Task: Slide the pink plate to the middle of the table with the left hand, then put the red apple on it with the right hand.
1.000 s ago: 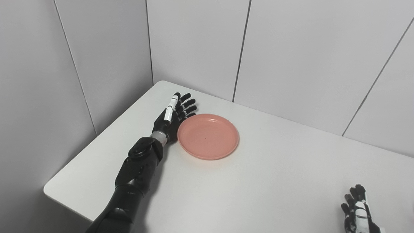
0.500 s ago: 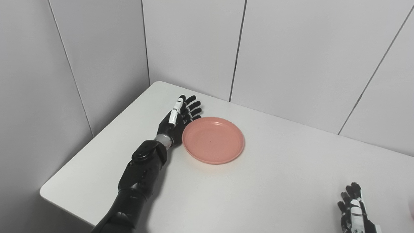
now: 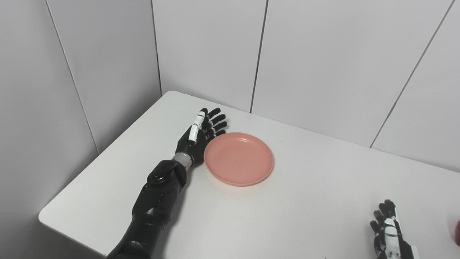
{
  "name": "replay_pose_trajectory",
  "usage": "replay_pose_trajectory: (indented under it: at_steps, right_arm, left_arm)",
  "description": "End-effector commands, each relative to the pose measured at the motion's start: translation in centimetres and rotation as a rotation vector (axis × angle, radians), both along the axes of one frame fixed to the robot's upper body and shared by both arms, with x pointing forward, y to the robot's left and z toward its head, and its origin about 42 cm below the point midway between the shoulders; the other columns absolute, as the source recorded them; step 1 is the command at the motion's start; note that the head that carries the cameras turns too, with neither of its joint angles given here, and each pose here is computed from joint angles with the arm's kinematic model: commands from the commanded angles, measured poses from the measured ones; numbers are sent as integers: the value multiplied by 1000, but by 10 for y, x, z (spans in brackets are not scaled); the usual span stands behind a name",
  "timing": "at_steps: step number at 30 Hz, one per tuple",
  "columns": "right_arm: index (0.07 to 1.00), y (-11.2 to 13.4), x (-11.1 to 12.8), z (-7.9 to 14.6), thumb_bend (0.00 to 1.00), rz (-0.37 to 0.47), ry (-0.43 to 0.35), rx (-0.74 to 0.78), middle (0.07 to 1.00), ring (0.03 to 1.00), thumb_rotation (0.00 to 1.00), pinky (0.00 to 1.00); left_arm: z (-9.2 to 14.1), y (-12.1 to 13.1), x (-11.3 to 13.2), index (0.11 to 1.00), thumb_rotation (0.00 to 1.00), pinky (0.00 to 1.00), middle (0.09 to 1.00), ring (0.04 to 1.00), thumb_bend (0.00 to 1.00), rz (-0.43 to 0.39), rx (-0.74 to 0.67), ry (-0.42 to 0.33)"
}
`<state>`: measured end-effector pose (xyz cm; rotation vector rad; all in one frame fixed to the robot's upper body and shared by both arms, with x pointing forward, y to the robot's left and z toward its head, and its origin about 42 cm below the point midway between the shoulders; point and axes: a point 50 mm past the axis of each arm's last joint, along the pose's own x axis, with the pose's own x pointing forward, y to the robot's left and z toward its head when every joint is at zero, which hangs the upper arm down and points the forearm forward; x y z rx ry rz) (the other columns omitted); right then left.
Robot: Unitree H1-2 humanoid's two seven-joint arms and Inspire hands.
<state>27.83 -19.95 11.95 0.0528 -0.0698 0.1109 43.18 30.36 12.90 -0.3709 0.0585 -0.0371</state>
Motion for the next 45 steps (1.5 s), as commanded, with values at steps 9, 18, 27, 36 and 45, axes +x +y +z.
replay_pose_trajectory:
  at_steps: [9, 18, 27, 36, 45]
  right_arm:
    - [991, 6, 7, 17, 197, 2, -104, 6, 987, 994, 1000, 1000]
    - [981, 9, 7, 20, 233, -9, -102, 8, 979, 992, 1000, 1000]
    - [981, 13, 7, 24, 220, -13, -100, 21, 981, 991, 1000, 1000]
    - [978, 15, 8, 25, 240, -15, -100, 8, 977, 988, 1000, 1000]
    - [972, 18, 9, 25, 233, -22, -105, 27, 969, 977, 1000, 1000]
  left_arm:
    - [-16, -15, -11, 872, 1000, 896, 892, 893, 364, -30, 17, 63]
    - [-12, -29, -13, 876, 1000, 903, 896, 900, 377, -57, 8, 59]
    - [-11, -42, -19, 872, 1000, 888, 891, 891, 383, -96, -3, 58]
    - [-7, -57, -26, 872, 1000, 895, 885, 887, 381, -130, 14, 55]
    - [-3, -78, -33, 876, 1000, 872, 885, 880, 365, -161, 1, 42]
